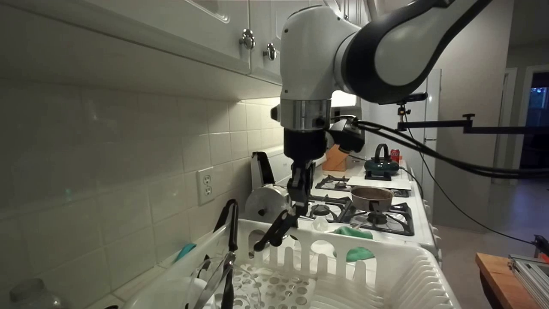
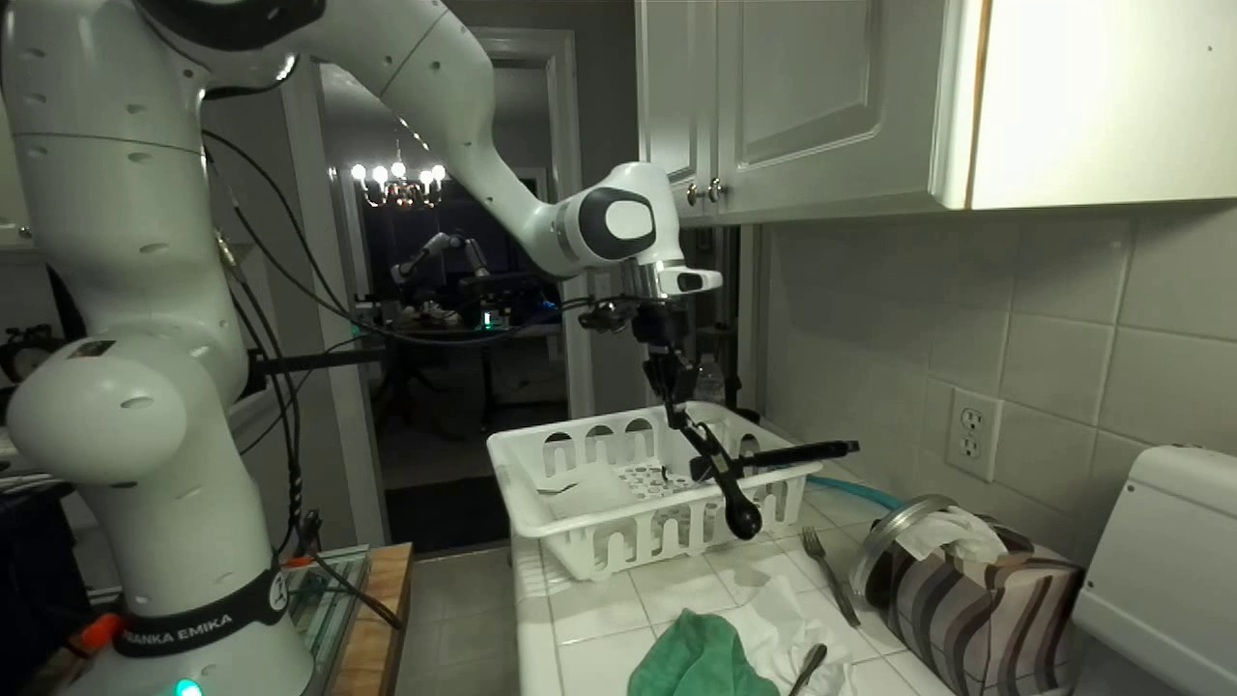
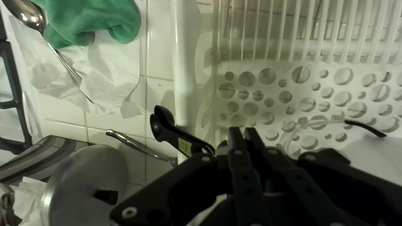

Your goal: Pick up the spoons and place them in the spoon holder

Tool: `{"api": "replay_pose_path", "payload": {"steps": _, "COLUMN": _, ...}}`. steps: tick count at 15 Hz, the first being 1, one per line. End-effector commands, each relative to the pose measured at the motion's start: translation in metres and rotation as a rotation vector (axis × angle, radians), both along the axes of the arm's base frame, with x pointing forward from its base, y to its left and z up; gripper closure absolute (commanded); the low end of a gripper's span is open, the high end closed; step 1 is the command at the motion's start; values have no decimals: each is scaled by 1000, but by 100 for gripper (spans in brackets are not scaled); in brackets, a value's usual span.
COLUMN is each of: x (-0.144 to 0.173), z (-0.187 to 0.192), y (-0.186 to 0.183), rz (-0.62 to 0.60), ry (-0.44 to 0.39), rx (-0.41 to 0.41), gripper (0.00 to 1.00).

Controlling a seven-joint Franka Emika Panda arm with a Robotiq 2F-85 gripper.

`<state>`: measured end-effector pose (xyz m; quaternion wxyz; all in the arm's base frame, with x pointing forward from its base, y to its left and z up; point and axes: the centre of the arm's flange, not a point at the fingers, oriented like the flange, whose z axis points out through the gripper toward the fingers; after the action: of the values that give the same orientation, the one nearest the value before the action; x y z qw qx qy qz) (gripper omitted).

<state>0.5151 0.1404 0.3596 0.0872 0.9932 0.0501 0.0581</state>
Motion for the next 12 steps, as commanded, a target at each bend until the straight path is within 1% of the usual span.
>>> {"api": "replay_pose_path", "payload": {"steps": 1, "x": -7, "z": 7, "y": 0, "rz": -2, "ry": -10, "rx": 1, "gripper": 93}}
{"api": "replay_pose_path", "payload": {"steps": 4, "x": -17, "z": 11, "y": -2, "rz": -4, "ry": -14, "rx": -1, "gripper": 93}}
{"api": "replay_pose_path", "payload": {"steps": 5, "x": -17, "z": 10, "y": -1, "rz": -8, "ry": -9, "rx": -26, "gripper": 98}}
{"api": "replay_pose_path", "payload": {"steps": 7, "x": -10, "z": 7, "y": 11, "rz": 27, "ry": -20, "rx": -66, "gripper": 98}}
{"api": "replay_pose_path", "payload": {"steps": 9, "x": -1, "z": 11, "y": 26, "rz": 86, "ry": -32, "rx": -151, "gripper": 98}}
{"api": "replay_pose_path", "payload": {"steps": 12, "x": 15, "z": 15, "y": 64, "rz": 219, "ry": -37, "rx": -293, "gripper": 98}}
